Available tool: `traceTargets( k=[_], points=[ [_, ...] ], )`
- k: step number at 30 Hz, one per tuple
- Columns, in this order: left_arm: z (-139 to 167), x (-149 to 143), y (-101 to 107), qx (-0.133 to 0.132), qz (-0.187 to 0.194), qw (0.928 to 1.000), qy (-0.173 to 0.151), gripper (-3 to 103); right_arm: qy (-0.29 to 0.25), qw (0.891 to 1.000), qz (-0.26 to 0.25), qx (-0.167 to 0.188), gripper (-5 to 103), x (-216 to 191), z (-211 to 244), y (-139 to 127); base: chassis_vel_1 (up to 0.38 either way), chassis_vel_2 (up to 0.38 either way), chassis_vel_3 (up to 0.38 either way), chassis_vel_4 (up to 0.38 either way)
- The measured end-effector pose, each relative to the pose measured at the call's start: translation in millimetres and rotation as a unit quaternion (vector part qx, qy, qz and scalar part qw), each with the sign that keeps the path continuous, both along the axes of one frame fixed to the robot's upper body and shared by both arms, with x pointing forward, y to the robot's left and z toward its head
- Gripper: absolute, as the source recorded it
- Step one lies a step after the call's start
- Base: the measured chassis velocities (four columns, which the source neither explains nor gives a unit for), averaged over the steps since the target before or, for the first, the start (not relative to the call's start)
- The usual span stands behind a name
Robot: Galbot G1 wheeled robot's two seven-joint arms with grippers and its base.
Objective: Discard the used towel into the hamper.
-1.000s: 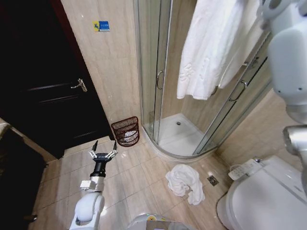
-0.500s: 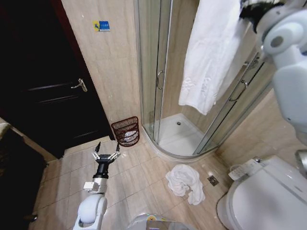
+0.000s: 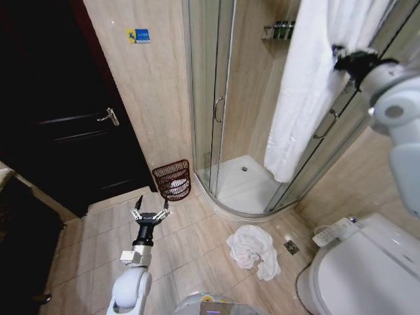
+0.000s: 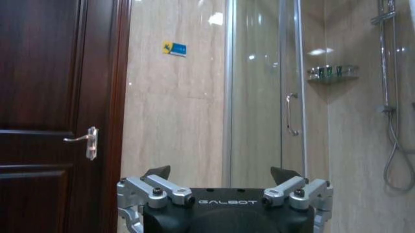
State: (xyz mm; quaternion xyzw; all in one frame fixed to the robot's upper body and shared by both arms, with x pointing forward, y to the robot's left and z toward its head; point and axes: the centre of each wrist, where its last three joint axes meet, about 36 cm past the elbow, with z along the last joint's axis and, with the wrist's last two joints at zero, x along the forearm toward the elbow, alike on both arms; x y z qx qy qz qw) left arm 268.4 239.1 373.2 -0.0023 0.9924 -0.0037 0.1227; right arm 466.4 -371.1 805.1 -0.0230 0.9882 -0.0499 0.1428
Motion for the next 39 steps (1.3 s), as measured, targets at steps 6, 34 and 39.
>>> traceTargets(
  k=[6,34,39],
  points=[
    [-0.7,-3.9,-9.7,0.0,-0.002,1.0,0.002,100,0.019,1.0,-0.001,-0.005,3,-18.8,-39.2,-4.8,0.0,0.0,0.0,0.0],
    [-4.3,-16.6,-9.0,0.001,0.004,1.0,0.006,100,0.09,0.995,-0.005,0.047,3,-71.0,-160.5,44.5,0.0,0.0,0.0,0.0],
    [-6.2,-17.7,-7.4,0.002,0.006,1.0,0.005,100,0.098,0.994,-0.008,0.052,3,-79.9,-179.5,52.5,0.0,0.0,0.0,0.0]
  ],
)
